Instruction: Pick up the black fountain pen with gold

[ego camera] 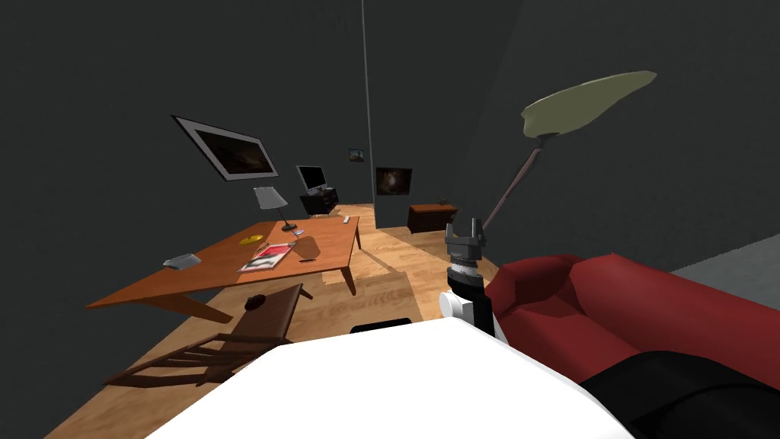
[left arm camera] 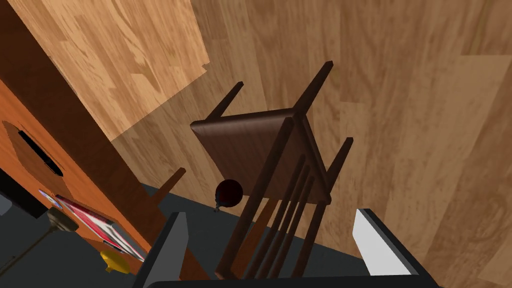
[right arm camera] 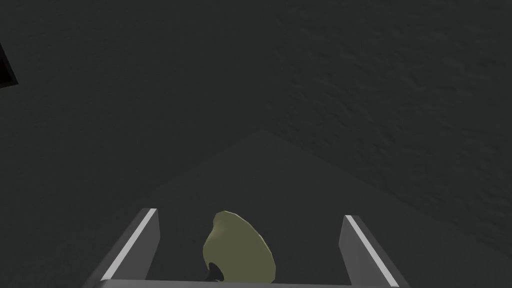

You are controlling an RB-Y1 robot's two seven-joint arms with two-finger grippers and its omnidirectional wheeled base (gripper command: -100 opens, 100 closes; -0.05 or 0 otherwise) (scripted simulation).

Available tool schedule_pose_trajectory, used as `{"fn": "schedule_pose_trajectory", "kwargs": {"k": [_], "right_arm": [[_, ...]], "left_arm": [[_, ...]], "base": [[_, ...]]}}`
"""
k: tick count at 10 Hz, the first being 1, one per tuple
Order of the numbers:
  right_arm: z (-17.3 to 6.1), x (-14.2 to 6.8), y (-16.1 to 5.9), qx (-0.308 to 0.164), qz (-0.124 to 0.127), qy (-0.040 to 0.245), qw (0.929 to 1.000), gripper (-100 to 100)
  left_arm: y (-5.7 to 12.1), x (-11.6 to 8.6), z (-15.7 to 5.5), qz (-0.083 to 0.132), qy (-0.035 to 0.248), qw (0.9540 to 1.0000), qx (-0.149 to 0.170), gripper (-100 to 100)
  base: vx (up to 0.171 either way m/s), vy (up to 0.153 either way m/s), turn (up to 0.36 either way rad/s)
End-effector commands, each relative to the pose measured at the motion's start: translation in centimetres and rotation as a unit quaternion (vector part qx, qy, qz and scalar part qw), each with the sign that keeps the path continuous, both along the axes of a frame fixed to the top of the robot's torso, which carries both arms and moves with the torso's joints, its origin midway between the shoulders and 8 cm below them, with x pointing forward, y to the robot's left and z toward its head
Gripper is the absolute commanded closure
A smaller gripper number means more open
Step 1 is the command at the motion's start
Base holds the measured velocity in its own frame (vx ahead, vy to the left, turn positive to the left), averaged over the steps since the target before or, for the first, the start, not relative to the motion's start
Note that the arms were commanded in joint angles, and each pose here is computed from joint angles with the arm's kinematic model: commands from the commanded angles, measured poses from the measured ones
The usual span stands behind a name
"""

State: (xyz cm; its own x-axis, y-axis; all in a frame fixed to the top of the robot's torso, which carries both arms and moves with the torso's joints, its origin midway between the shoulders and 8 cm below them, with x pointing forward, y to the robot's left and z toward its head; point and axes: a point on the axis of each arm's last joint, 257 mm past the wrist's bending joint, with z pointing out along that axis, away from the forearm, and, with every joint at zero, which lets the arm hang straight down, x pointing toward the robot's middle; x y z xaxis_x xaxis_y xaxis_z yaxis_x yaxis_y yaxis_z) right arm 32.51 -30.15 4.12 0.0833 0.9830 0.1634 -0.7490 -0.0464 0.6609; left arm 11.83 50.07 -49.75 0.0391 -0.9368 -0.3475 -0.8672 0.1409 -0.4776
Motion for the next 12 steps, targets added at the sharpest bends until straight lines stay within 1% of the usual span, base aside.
{"fn": "schedule_pose_trajectory", "kwargs": {"k": [1,3,4,5,6,7,8,9,10,11,12], "right_arm": [[0.0,0.0,0.0,0.0,0.0,0.0,1.0,0],[0.0,0.0,0.0,0.0,0.0,0.0,1.0,0],[0.0,0.0,0.0,0.0,0.0,0.0,1.0,0],[0.0,0.0,0.0,0.0,0.0,0.0,1.0,0],[0.0,0.0,0.0,0.0,0.0,0.0,1.0,0],[0.0,0.0,0.0,0.0,0.0,0.0,1.0,0],[0.0,0.0,0.0,0.0,0.0,0.0,1.0,0],[0.0,0.0,0.0,0.0,0.0,0.0,1.0,0],[0.0,0.0,0.0,0.0,0.0,0.0,1.0,0],[0.0,0.0,0.0,0.0,0.0,0.0,1.0,0],[0.0,0.0,0.0,0.0,0.0,0.0,1.0,0]], "left_arm": [[1.6,-2.7,-1.2,0.018,0.041,0.999,-0.002,-100],[1.9,-3.7,-1.7,0.024,0.053,0.9983,-0.002,-100],[1.9,-3.7,-1.7,0.024,0.053,0.9983,-0.002,-100],[3.2,-6.3,-2.4,0.04,0.088,0.9953,-0.005,-100],[3.4,-6.9,-2.6,0.044,0.094,0.9946,-0.005,-100],[4.9,-9.6,-3.1,0.063,0.125,0.9902,-0.006,-100],[4.8,-9.9,-3.2,0.064,0.131,0.9892,-0.007,-100],[6.1,-12.1,-3.4,0.082,0.156,0.9842,-0.009,-100],[6.1,-12.7,-3.6,0.086,0.165,0.9825,-0.01,-100],[7.1,-14.5,-3.6,0.102,0.187,0.977,-0.014,-100],[7.3,-15.3,-3.8,0.107,0.195,0.9749,-0.014,-100]], "base": [[0.029,-0.039,-0.174],[0.028,-0.021,-0.024],[0.005,0.0,0.011],[0.036,-0.023,-0.181],[0.044,-0.02,-0.096],[0.055,-0.032,-0.169],[0.062,-0.02,-0.06],[0.087,-0.027,-0.133],[0.072,-0.017,-0.069],[0.079,-0.004,-0.142],[0.082,0.001,-0.089]]}}
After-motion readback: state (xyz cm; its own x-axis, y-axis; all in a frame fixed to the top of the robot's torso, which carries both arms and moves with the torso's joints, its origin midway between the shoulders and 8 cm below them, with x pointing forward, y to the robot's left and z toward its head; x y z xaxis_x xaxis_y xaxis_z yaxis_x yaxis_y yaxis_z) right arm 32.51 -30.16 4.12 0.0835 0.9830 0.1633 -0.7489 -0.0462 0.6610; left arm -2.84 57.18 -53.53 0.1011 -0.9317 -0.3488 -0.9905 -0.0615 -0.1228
